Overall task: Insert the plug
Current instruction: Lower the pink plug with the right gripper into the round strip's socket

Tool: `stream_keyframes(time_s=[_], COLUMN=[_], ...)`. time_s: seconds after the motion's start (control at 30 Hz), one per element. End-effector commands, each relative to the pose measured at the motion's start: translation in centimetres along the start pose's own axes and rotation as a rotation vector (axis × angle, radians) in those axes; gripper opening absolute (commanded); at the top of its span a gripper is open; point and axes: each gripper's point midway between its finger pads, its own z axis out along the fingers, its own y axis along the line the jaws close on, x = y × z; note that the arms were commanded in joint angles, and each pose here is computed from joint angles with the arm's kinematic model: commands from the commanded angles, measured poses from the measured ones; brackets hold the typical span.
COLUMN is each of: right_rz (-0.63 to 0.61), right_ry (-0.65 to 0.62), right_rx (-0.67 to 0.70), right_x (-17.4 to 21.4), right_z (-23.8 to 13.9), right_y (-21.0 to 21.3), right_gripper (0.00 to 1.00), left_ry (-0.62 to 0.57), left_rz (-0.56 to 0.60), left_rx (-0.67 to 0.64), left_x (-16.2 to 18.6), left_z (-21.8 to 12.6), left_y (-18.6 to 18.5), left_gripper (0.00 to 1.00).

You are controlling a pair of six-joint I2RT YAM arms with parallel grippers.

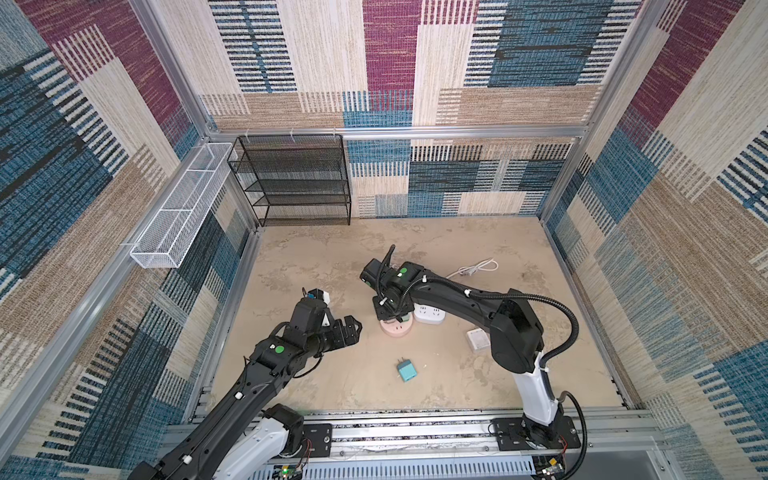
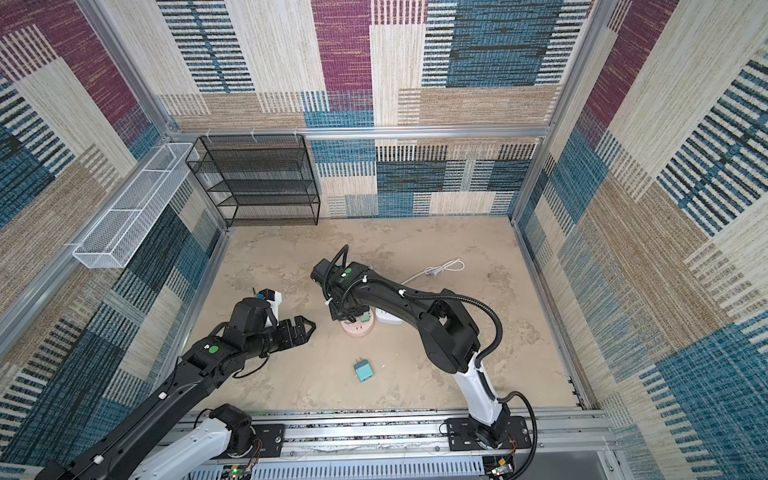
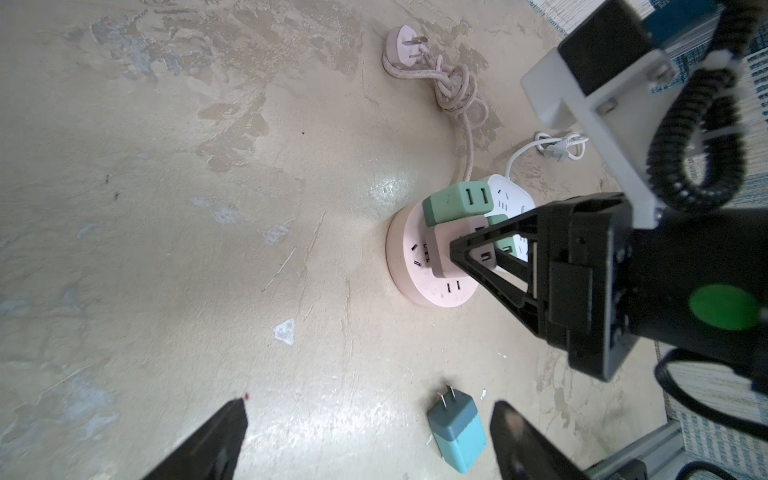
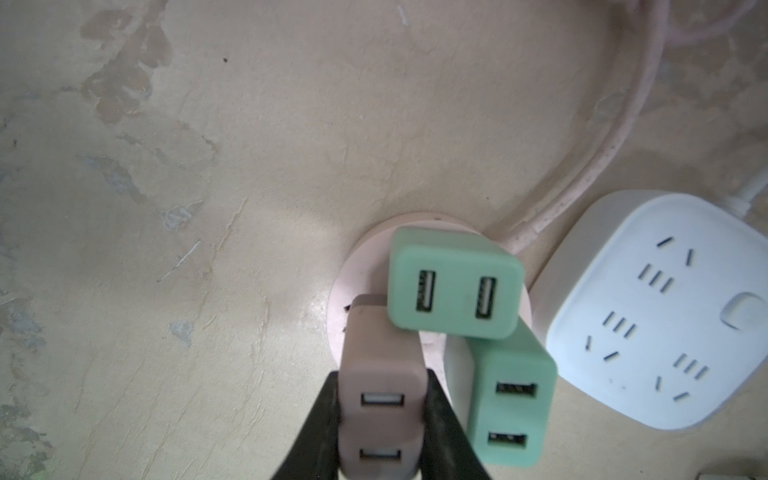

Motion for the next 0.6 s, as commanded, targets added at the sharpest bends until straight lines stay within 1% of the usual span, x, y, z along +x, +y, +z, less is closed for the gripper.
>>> stream_keyframes(time_s=[0.0,0.27,0.57], right_rz=[-0.012,-0.026,-0.05], right_ry=[0.01,0.043,0.1], right_rx=[0.008,0.017,0.031], right_x=[0.1,0.7,1.5], right_z=[0.3,1.2,2.9], right_y=[0.0,0.0,0.1], right_gripper=[0.0,0.0,0.0], left_ry=[-0.017,-0.012,-0.01], left_rz=[-0.01,-0.011,-0.014], left_rx=[0.007,0.008,0.009], left_x=[-0.4,-0.3,-0.1], left_z=[0.0,0.1,0.3], left_y=[-0.2,-0.1,0.0], left_gripper=[0.96,0.96,0.96])
